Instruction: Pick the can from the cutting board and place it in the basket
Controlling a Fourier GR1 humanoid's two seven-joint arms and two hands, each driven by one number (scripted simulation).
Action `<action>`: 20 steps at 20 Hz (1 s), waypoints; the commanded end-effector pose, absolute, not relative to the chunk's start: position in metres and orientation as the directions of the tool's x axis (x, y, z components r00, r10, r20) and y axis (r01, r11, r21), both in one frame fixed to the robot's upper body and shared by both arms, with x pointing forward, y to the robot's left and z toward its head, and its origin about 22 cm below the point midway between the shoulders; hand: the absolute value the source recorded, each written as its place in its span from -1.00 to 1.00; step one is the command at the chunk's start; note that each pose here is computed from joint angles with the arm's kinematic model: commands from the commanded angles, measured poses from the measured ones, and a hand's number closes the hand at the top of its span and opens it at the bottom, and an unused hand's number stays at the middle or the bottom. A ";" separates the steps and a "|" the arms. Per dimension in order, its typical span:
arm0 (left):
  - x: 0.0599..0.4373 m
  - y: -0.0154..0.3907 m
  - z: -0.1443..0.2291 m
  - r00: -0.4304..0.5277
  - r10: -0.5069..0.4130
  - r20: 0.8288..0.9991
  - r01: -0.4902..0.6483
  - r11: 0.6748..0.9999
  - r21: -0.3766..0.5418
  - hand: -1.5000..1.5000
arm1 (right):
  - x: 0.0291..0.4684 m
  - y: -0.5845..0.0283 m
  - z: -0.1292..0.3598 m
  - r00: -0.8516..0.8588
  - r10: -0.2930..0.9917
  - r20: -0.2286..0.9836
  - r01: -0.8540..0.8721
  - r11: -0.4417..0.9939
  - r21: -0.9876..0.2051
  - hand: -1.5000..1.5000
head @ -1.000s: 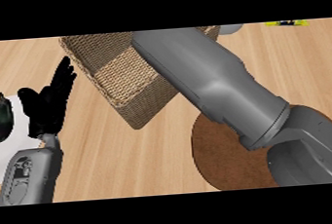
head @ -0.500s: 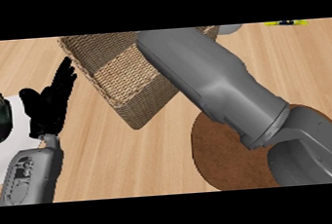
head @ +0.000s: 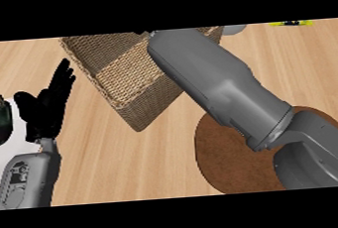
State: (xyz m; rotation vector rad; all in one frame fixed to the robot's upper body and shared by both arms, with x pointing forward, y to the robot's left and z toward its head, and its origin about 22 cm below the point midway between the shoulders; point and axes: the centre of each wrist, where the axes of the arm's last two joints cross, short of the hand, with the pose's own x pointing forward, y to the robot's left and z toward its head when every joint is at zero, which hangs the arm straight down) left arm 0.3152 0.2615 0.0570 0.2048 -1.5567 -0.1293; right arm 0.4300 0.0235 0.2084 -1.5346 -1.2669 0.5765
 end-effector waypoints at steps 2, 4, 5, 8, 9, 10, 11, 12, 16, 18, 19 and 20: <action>0.314 0.261 0.049 0.027 -0.203 0.979 -0.050 0.978 0.204 0.00 | 0.431 0.023 0.210 0.416 0.875 0.249 0.384 0.079 -0.920 1.00; 0.316 0.260 0.064 0.000 -0.211 0.977 -0.052 0.976 0.211 0.00 | 0.429 0.023 0.198 0.430 0.870 0.241 0.355 0.082 -0.931 1.00; 0.315 0.249 0.055 0.022 -0.218 0.976 -0.038 0.975 0.219 0.00 | 0.430 0.019 0.191 0.425 0.869 0.253 0.349 0.100 -0.932 1.00; 0.313 0.245 0.053 0.002 -0.198 0.980 -0.050 0.979 0.198 0.00 | 0.426 0.021 0.185 0.433 0.870 0.235 0.308 0.102 -0.946 1.00; 0.323 0.259 0.067 0.012 -0.224 0.975 -0.063 0.973 0.224 0.00 | 0.430 0.014 0.180 0.421 0.872 0.249 0.306 0.122 -0.944 1.00; 0.308 0.265 0.049 0.016 -0.205 0.979 -0.059 0.977 0.205 0.00 | 0.428 0.024 0.200 0.427 0.867 0.258 0.314 0.125 -0.941 1.00; 0.318 0.268 0.060 0.019 -0.208 0.978 -0.069 0.976 0.208 0.00 | 0.427 0.028 0.210 0.427 0.865 0.266 0.314 0.134 -0.940 1.00; 0.315 0.254 0.054 -0.001 -0.195 0.981 -0.052 0.979 0.195 0.00 | 0.430 0.016 0.183 0.436 0.859 0.266 0.312 0.133 -0.941 1.00; 0.303 0.256 0.045 0.021 -0.207 0.978 -0.026 0.978 0.208 0.00 | 0.428 0.018 0.187 0.472 0.831 0.295 0.246 0.197 -0.949 1.00; 0.315 0.253 0.054 0.010 -0.210 0.978 -0.046 0.977 0.210 0.00 | 0.432 0.015 0.188 0.501 0.818 0.282 0.232 0.187 -0.955 1.00; 0.309 0.263 0.052 0.012 -0.214 0.977 -0.050 0.975 0.215 0.00 | 0.436 0.007 0.179 0.526 0.799 0.292 0.234 0.194 -0.953 1.00; 0.316 0.253 0.053 0.015 -0.202 0.979 -0.050 0.978 0.202 0.00 | 0.431 0.014 0.184 0.525 0.803 0.283 0.217 0.196 -0.956 1.00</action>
